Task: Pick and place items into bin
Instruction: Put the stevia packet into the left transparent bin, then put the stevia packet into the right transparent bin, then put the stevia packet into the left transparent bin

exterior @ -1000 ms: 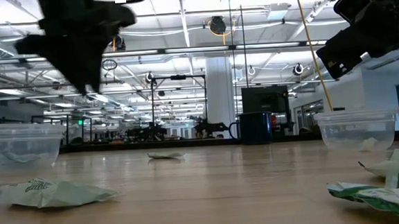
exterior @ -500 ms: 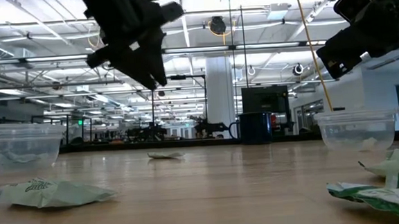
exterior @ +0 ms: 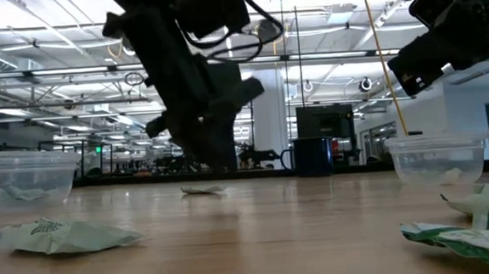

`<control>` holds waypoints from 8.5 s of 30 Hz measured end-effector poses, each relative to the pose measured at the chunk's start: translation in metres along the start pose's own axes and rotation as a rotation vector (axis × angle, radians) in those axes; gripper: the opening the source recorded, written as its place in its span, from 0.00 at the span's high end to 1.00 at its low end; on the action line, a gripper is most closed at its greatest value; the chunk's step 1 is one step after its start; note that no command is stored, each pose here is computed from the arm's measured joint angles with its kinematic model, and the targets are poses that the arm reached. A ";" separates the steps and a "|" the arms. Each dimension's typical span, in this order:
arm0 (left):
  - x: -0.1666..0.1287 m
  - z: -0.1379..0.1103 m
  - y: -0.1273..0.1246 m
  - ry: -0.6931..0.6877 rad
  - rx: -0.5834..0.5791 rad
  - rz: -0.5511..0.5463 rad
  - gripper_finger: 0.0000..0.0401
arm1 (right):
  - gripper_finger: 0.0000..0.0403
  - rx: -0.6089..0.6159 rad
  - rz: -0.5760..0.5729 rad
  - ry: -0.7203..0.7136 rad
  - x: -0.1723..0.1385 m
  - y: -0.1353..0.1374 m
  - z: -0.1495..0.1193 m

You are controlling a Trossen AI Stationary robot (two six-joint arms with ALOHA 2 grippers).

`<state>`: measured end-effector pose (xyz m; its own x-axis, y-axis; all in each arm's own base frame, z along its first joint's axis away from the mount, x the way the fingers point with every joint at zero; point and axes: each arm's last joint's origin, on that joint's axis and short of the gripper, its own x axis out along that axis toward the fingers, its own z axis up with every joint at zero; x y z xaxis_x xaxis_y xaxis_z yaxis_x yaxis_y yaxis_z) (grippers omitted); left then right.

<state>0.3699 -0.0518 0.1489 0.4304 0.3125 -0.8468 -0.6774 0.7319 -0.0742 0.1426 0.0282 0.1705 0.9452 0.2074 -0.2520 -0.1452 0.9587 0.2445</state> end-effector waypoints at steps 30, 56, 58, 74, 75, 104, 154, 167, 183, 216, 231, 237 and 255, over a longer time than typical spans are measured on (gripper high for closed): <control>0.016 -0.006 0.017 0.118 0.036 0.111 0.97 | 0.78 -0.003 -0.001 0.010 0.000 0.000 -0.001; -0.135 -0.048 0.026 0.142 -0.210 0.261 1.00 | 0.78 -0.006 -0.001 0.004 0.000 0.000 0.000; -0.139 -0.058 0.023 0.152 -0.235 0.277 1.00 | 0.78 -0.007 -0.001 0.003 0.000 0.000 0.000; -0.135 -0.105 0.030 0.187 -0.418 0.474 1.00 | 0.78 -0.032 -0.004 0.008 0.000 0.000 -0.001; -0.130 -0.107 0.031 0.182 -0.433 0.487 1.00 | 0.78 -0.034 -0.004 0.007 0.000 0.000 -0.001; -0.087 -0.109 0.055 0.297 -0.524 0.501 0.75 | 0.78 -0.262 0.102 -0.037 0.000 0.011 0.012; -0.151 -0.037 0.015 -0.220 -0.303 0.345 0.75 | 0.72 -0.120 -0.068 0.725 0.011 0.116 -0.062; -0.148 -0.033 0.017 -0.220 -0.314 0.356 0.75 | 0.57 -0.148 -0.082 0.650 0.019 0.105 -0.091; -0.144 -0.026 0.021 -0.213 -0.307 0.376 0.75 | 0.98 -0.157 -0.119 0.629 0.011 0.091 -0.099; -0.143 -0.025 0.021 -0.217 -0.296 0.376 0.75 | 1.00 0.178 -0.478 0.605 0.001 0.001 -0.022; -0.144 -0.024 0.021 -0.237 -0.292 0.379 0.75 | 0.80 0.195 -0.411 0.620 0.007 -0.012 -0.016; -0.144 -0.024 0.021 -0.237 -0.293 0.378 0.75 | 0.75 0.123 -0.278 0.511 0.013 0.001 0.023; -0.147 -0.029 -0.038 -0.029 0.256 -0.193 0.75 | 0.75 -0.186 0.014 0.397 0.021 0.050 0.050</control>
<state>0.3148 -0.1427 0.2604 0.5559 0.1675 -0.8142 -0.4111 0.9067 -0.0942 0.1694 0.0708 0.2247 0.7625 0.2443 -0.5991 -0.2413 0.9665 0.0870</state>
